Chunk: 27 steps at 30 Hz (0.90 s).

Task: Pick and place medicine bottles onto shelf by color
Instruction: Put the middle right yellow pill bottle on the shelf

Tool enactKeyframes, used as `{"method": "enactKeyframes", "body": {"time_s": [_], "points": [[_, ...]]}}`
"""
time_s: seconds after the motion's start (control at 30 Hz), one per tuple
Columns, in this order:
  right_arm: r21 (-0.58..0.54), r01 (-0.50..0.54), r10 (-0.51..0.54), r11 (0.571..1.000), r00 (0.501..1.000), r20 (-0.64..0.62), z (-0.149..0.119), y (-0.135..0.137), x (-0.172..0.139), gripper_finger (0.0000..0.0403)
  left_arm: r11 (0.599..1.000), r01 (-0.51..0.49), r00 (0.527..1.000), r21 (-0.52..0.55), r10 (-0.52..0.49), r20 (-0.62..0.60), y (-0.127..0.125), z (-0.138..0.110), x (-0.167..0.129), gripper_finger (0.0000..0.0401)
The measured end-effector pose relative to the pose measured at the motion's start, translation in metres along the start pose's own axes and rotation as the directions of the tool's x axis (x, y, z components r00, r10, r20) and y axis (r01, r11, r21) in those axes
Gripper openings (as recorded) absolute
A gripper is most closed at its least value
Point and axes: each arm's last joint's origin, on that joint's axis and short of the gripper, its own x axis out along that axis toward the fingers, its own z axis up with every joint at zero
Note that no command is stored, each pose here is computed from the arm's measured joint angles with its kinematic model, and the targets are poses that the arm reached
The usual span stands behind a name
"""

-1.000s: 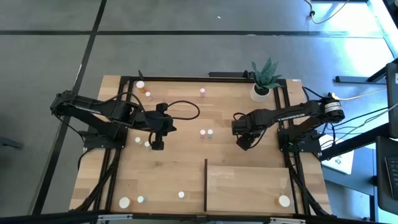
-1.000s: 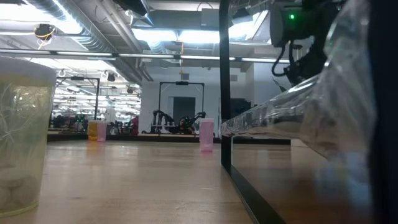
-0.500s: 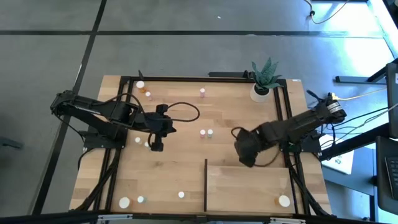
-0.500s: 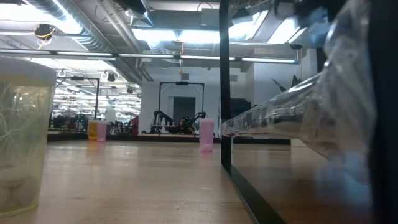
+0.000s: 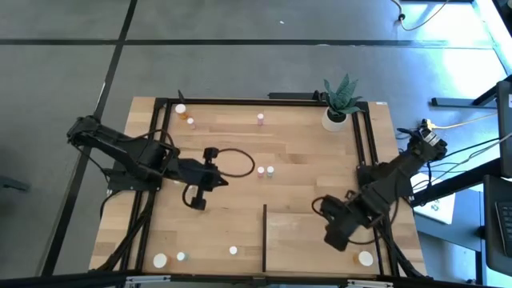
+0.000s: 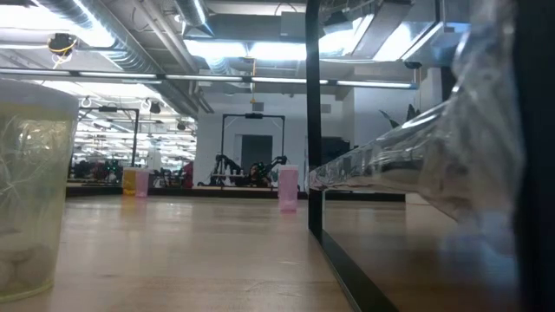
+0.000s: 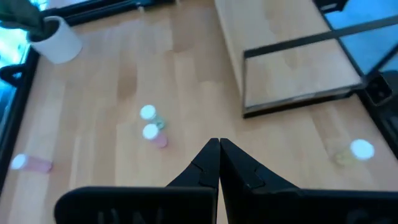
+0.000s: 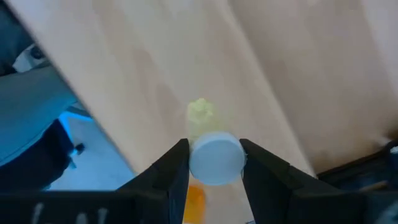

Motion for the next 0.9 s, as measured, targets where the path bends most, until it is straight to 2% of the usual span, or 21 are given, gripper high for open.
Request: {"method": "enactKeyframes", "body": {"time_s": [0.33, 0.5, 0.9], "points": [[-0.056, -0.071, 0.07, 0.996, 0.997, -0.013, -0.024, 0.018, 0.008, 0.0135, 0.996, 0.07, 0.997, 0.054, -0.072, 0.032, -0.035, 0.008, 0.028, 0.0], [-0.107, -0.111, 0.108, 0.988, 0.993, -0.039, -0.032, 0.031, 0.018, 0.0135, 0.991, 0.109, 0.989, 0.073, -0.115, 0.088, -0.053, 0.013, 0.032, 0.0], [-0.17, -0.012, 0.003, 0.985, 0.998, -0.056, -0.041, 0.046, 0.054, 0.0135, 0.984, 0.154, 0.975, 0.091, -0.167, 0.149, -0.07, 0.016, 0.024, 0.0]]}}
